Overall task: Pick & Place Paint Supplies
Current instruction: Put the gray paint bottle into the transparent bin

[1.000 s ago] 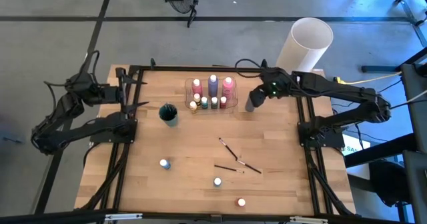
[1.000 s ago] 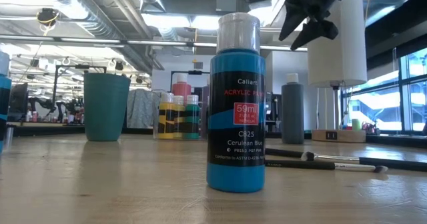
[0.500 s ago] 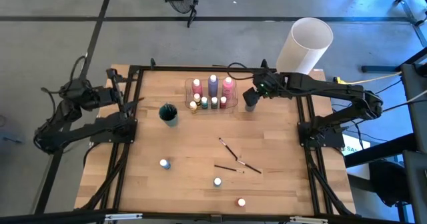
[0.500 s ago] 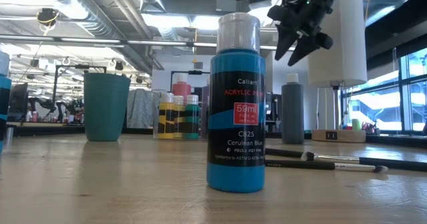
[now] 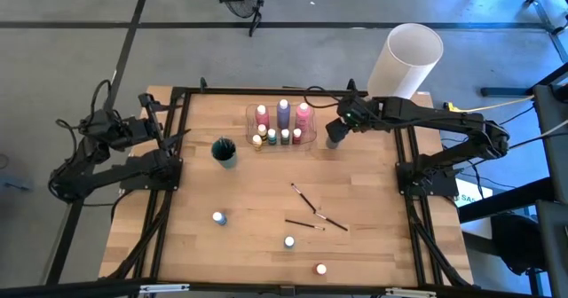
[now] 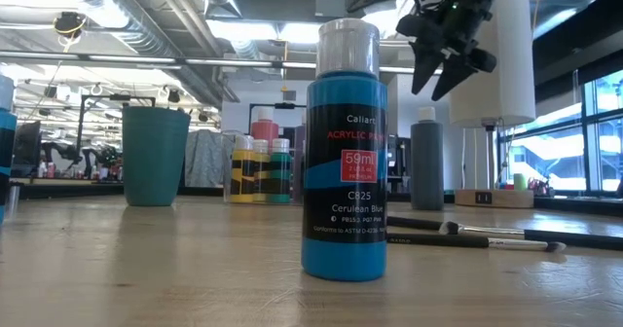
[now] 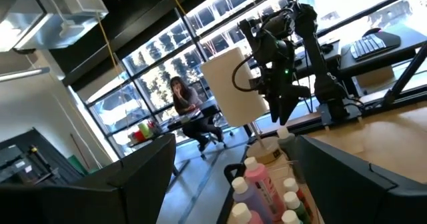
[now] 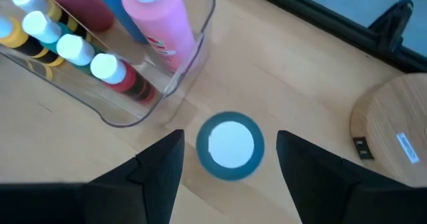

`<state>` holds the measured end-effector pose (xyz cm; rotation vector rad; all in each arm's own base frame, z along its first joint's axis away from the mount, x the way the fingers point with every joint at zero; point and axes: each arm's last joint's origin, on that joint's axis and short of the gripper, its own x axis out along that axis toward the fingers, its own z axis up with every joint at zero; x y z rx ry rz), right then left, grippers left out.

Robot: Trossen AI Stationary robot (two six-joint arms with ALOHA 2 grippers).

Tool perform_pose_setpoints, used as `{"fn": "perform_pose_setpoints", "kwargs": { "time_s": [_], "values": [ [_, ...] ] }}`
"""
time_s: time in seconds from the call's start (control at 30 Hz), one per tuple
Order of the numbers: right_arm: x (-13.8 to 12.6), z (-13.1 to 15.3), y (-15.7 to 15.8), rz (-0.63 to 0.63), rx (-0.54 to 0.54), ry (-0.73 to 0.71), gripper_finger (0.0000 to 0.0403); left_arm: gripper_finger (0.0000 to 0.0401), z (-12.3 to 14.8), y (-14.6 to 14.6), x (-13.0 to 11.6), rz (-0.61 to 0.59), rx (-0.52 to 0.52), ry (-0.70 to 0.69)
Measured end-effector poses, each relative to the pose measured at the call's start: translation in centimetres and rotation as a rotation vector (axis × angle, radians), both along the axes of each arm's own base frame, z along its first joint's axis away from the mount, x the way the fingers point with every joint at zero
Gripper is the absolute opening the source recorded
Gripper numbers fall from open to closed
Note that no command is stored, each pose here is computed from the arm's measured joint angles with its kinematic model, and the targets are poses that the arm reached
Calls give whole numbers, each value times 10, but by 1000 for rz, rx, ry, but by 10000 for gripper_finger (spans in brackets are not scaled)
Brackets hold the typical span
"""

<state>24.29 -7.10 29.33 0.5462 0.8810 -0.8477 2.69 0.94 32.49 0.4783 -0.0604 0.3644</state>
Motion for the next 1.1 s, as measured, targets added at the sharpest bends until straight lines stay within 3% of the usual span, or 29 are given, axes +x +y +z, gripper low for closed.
{"fn": "perform_pose_setpoints", "kwargs": {
  "time_s": [0.4,1.1],
  "values": [
    [-2,-1,1,-92,45,-15,242,308,-3,0,0,-1,-29,23],
    [-3,-6,0,-94,48,-4,242,308,-7,0,0,-3,-47,60]
  ]
}}
